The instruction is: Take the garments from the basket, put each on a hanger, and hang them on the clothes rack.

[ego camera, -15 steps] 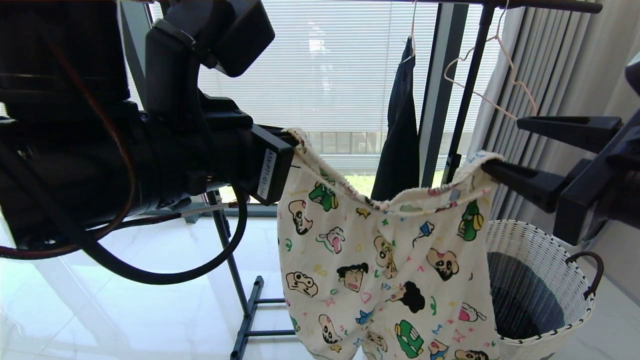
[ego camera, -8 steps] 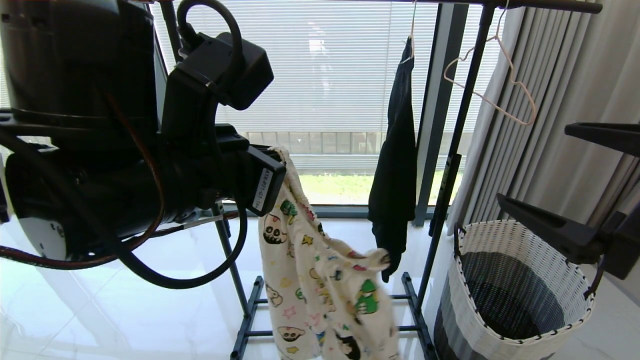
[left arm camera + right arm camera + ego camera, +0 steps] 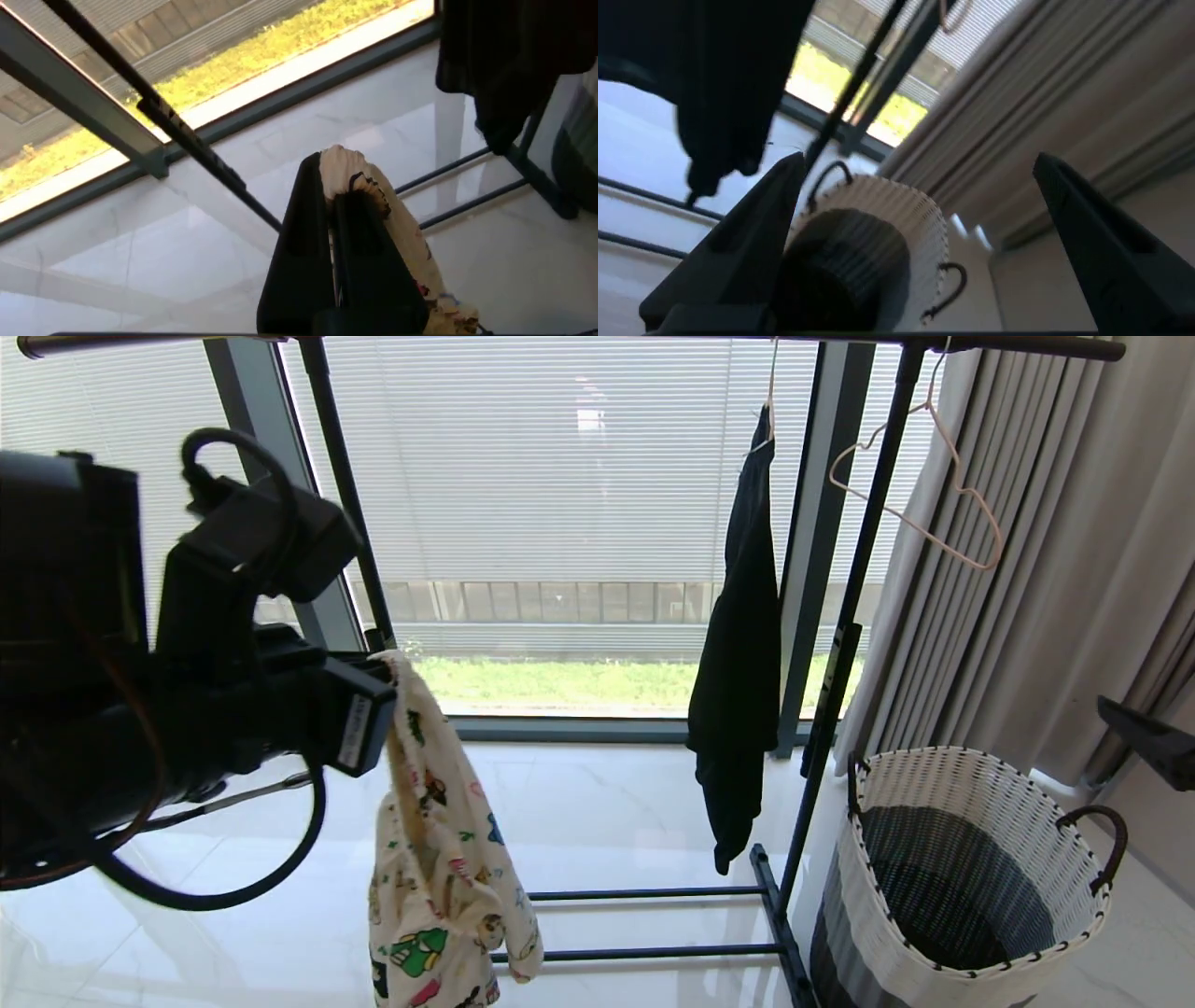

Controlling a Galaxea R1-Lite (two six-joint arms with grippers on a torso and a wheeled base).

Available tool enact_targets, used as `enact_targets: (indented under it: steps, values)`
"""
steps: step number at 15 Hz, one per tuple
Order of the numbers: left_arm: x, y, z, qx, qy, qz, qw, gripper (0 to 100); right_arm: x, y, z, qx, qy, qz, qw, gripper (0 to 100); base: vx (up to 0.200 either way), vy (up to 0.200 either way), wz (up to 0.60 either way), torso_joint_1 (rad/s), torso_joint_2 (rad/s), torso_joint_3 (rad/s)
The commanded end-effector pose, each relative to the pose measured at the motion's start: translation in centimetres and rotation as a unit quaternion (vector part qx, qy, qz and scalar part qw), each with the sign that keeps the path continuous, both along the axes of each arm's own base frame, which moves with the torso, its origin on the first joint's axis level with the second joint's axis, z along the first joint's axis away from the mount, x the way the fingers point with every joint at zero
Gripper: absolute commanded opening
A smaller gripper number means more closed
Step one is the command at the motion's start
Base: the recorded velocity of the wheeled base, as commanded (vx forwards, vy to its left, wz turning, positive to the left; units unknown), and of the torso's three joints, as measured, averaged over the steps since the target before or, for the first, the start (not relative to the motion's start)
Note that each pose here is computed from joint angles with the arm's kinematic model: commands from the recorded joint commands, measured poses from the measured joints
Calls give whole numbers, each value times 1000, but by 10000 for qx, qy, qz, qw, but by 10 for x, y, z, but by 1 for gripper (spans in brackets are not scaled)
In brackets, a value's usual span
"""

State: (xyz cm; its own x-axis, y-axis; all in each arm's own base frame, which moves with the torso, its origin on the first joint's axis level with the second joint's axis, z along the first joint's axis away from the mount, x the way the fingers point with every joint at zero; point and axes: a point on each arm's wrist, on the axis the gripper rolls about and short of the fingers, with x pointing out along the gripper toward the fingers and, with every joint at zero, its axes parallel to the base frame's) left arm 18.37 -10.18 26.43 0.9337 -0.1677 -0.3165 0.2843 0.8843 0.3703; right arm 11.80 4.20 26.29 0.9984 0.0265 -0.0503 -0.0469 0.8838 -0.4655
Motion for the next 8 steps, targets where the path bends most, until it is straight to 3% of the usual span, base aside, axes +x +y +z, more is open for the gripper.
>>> enact_targets:
  steps: [1,4,7,8]
  values:
    - [-38,48,-13,-66,-118,680,9976,0,0,-29,-25,-78,337,-885,9955,100,0,0,0,0,0,0]
    - [-53,66,-18,-129,-202,1101,9936,0,-2,-29,-34,15,456,-859,9953,100,0,0,0,0,0,0]
    - [-55,74,-17,-149,-253,1345,9905,0,12,-25,-25,1140,409,-842,9891,100,0,0,0,0,0,0]
    - [-55,74,-18,-146,-246,1345,9905,0,17,-24,-22,1314,400,-857,9868,100,0,0,0,0,0,0]
